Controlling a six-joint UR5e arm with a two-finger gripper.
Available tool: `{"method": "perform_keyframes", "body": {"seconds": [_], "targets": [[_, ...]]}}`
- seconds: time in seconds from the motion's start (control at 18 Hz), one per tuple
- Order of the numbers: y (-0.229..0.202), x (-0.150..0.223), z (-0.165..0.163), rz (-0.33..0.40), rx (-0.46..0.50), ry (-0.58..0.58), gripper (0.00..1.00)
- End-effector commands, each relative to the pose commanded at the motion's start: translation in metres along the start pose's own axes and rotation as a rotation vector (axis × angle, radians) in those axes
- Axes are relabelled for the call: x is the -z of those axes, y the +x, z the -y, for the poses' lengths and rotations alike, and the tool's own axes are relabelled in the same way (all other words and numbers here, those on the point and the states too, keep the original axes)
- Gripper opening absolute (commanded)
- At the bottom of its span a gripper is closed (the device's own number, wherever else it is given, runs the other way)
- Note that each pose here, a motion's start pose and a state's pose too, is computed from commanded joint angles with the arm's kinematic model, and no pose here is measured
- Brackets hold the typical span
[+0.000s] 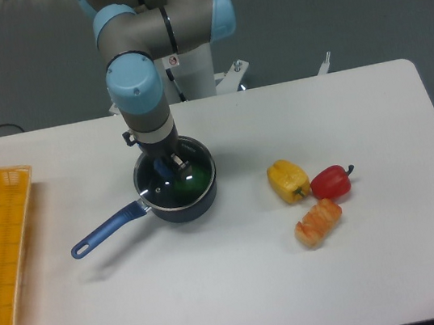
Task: Close the pot lid
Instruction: 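Hold the lid on the saucepan rim and settle it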
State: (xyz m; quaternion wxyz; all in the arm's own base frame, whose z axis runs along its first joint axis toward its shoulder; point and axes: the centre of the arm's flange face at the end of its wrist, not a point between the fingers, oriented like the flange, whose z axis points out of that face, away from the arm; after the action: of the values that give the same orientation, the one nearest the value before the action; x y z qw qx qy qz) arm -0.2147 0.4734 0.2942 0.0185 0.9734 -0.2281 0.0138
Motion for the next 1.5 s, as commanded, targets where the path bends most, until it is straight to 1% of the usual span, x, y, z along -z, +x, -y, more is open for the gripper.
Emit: {"method": "perform_keyframes", "body": {"seconds": [0.94, 1.11, 1.22, 1.33, 1.5], "targets": [[-0.0009, -0.0030, -0.0009, -0.004, 0.000, -0.007, 0.56], [-0.0009, -0.0030, -0.0009, -0.004, -0.003, -0.007, 0.60], [-0.0009, -0.0030, -0.0009, -0.004, -0.003, -0.007, 0.61], [-0.0009, -0.0030, -0.0009, -0.004, -0.003, -0.007, 0.64], [-0.0011, -0.0037, -0.0008, -0.005, -0.003, -0.007, 0.65]]}}
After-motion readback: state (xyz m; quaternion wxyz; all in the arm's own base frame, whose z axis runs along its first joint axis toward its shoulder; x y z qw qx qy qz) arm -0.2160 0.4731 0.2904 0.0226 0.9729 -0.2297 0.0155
